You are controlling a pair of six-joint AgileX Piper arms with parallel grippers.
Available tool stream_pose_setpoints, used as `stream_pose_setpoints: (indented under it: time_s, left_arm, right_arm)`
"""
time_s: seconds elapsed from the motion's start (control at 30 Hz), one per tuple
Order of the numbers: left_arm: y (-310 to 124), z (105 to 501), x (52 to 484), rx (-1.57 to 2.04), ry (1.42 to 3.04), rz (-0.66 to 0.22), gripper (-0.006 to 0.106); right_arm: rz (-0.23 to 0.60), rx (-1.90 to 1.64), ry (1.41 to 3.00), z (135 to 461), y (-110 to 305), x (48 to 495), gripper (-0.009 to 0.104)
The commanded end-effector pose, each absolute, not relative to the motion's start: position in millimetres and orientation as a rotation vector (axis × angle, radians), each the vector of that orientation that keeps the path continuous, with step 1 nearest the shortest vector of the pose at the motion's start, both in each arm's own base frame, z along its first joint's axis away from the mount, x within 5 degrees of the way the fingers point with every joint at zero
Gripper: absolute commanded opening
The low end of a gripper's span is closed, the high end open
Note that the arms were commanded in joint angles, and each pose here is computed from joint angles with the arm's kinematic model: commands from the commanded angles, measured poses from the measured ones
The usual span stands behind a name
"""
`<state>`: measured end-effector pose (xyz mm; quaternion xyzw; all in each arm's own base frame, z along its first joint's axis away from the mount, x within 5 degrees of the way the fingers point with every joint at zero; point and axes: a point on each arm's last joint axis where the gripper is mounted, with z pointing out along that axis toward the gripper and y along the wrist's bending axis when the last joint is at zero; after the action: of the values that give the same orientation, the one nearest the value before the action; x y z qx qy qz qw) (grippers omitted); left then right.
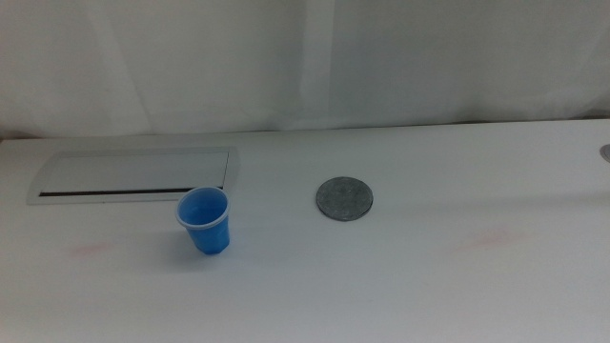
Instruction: Place an empty cup on a cup mat.
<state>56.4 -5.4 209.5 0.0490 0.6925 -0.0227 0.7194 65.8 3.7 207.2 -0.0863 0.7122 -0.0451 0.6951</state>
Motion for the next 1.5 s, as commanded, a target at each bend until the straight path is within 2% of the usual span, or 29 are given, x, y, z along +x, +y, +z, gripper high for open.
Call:
stream_pose_setpoints:
  time_s: [0.0,0.1,0.2,0.23,0.53,0.7,0.9,1.1,1.33,1.47]
  left_arm:
    - [-5.3,199.3,55.3,0.064,1.524,-0.095,0.009]
    - [-5.3,199.1,55.3,-0.012,1.53,-0.173,0.036]
    - [-5.2,198.8,55.3,-0.031,1.533,-0.192,0.085]
    - [-5.5,200.1,55.2,-0.044,1.519,-0.211,0.093]
    - [-5.9,205.6,54.5,-0.063,1.483,-0.244,0.09]
    - [-4.9,230.3,52.4,-0.064,1.465,-0.234,0.09]
    - [-1.2,273.6,52.5,-0.06,1.572,-0.153,0.09]
    - [-4.7,323.0,76.8,-0.117,1.755,-0.196,0.09]
    - [-19.1,362.0,142.2,-0.031,1.946,-0.221,0.09]
    - [-28.3,370.2,186.0,0.079,2.136,-0.206,0.09]
  right_arm:
    - [-0.112,-0.196,1.605,201.6,3.2,65.8,-0.003]
    - [-0.112,-0.196,1.605,201.6,3.2,65.8,-0.003]
    - [-0.112,-0.196,1.605,201.6,3.2,65.8,-0.003]
    - [-0.112,-0.196,1.605,201.6,3.2,65.8,-0.003]
    - [-0.112,-0.196,1.605,201.6,3.2,65.8,-0.003]
    - [-0.112,-0.196,1.605,201.6,3.2,65.8,-0.003]
    - [-0.112,-0.196,1.605,201.6,3.2,65.8,-0.003]
    - [-0.112,-0.196,1.605,201.6,3.2,65.8,-0.003]
    - [-0.112,-0.196,1.605,201.6,3.2,65.8,-0.003]
    - [-0.112,-0.196,1.605,201.6,3.2,65.8,-0.003]
